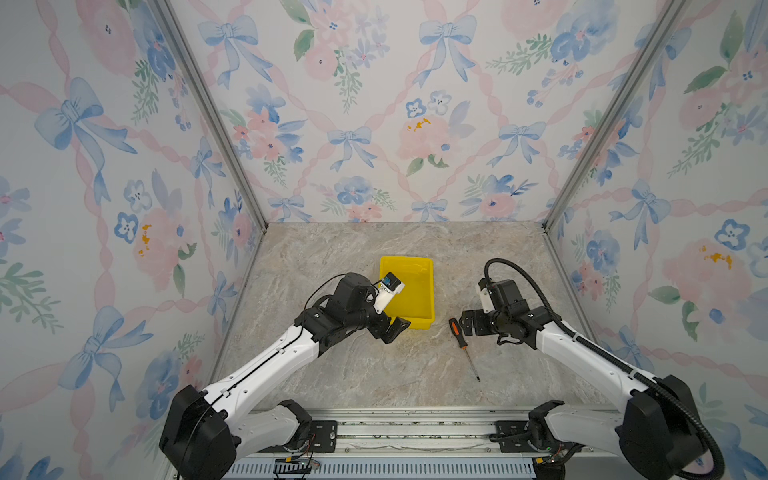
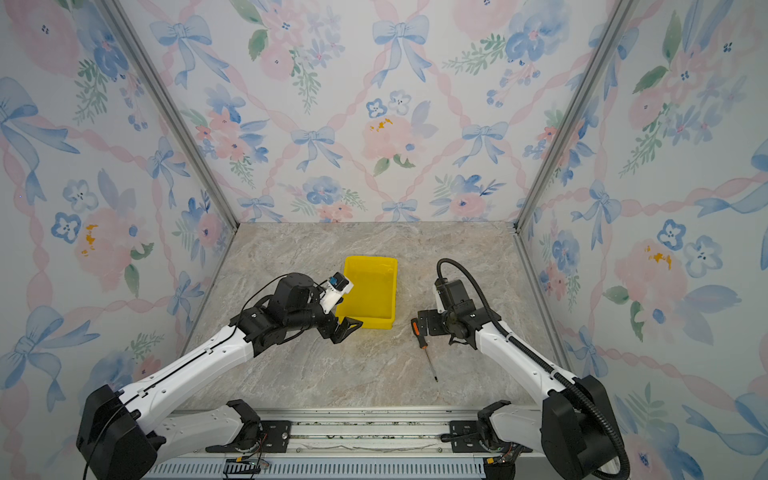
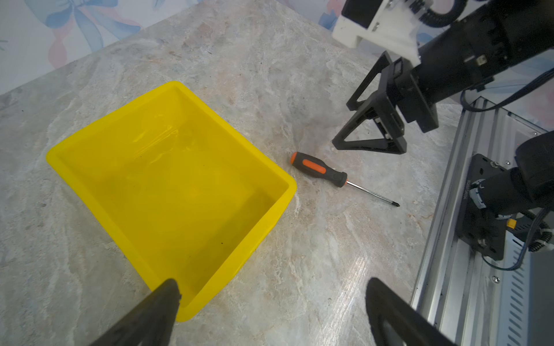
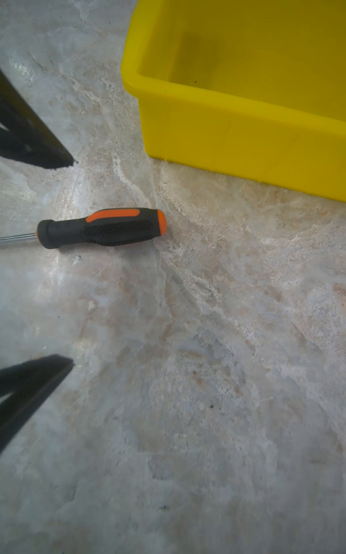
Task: Put the screwdriver in the bin
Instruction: 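Reach the right gripper to the screwdriver handle while the left arm nears the bin, then close the right gripper on the orange-and-black screwdriver handle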
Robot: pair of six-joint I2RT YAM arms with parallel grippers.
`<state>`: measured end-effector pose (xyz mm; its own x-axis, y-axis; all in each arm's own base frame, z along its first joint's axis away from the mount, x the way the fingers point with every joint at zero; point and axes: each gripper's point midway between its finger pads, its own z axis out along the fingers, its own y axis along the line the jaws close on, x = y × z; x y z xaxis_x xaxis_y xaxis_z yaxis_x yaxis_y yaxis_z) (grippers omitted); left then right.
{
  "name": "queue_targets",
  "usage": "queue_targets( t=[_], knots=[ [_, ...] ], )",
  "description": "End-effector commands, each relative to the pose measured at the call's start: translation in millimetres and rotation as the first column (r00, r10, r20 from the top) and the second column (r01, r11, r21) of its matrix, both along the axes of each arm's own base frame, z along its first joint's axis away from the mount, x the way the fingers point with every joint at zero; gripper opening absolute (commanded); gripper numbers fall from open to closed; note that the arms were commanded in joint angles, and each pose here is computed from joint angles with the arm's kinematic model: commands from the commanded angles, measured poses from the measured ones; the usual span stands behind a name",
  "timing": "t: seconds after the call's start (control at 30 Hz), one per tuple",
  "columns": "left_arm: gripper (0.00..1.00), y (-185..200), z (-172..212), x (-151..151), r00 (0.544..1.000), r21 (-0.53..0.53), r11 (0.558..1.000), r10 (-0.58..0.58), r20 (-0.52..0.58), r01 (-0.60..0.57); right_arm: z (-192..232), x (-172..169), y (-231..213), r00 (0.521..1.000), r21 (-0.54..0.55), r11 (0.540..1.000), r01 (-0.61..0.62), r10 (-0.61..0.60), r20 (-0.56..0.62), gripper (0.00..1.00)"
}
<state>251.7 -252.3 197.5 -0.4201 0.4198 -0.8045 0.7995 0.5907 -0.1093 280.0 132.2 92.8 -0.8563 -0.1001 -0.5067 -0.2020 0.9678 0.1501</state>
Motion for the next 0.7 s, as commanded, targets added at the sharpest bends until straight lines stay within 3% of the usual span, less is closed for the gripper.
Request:
queue_targets(
  t=[0.0,0.33,0.67],
  knots=[
    [0.98,-3,-5,-15,0.998,0.006,0.998,-0.055,-0.013,0.055,-17,-1,9,1.0,-0.003,1.0,-0.01,0.009,-0.027,1.0],
    [0.97,0,-2,-22,0.999,-0.002,0.999,-0.049,0.002,0.049,-42,16,32,0.998,-0.057,0.997,-0.048,0.046,-0.044,0.89],
    [0.98,3,-13,-23,0.999,0.021,0.999,-0.043,-0.01,0.044,-59,14,38,0.996,-0.077,0.995,-0.063,0.058,-0.065,0.64]
  ],
)
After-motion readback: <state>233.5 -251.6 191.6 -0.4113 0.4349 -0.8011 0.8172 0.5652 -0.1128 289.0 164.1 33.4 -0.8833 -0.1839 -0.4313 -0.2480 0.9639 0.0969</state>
